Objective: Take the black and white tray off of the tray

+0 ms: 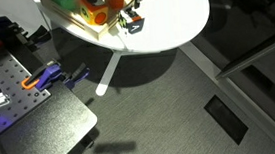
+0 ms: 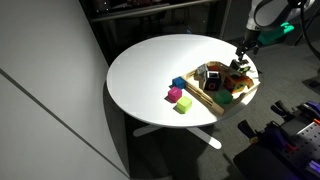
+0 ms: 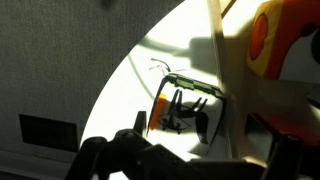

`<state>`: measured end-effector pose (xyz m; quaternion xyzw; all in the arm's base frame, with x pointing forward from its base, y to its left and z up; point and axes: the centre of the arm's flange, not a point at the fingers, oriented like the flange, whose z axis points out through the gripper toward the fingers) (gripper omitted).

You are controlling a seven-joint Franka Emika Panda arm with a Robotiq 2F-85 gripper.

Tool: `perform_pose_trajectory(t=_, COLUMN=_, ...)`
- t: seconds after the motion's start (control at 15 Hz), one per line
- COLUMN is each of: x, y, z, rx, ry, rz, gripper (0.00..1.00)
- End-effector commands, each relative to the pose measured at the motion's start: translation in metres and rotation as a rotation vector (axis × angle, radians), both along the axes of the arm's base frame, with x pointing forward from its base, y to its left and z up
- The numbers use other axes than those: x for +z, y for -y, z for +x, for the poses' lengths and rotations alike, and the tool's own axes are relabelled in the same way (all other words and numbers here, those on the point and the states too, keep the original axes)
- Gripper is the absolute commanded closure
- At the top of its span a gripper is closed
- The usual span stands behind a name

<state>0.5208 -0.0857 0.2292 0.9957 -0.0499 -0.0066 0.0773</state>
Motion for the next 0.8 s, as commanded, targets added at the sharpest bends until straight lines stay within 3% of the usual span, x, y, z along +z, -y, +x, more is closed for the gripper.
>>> perform_pose_trajectory(t=0.0, x=0.017, y=-0.015, z=0.001, rx=0.099, ry=0.001, rz=0.081, gripper=0.0)
perform_pose_trajectory(t=0.4, x=0.035, y=-0.047, z=-0.007, rx=0.244, ry=-0.062, rz=0.194, gripper=0.0)
perform_pose_trajectory(t=0.73, x=0.057, y=-0.055, z=-0.021, rx=0.217, ry=-0.133, rz=0.178, gripper=0.0)
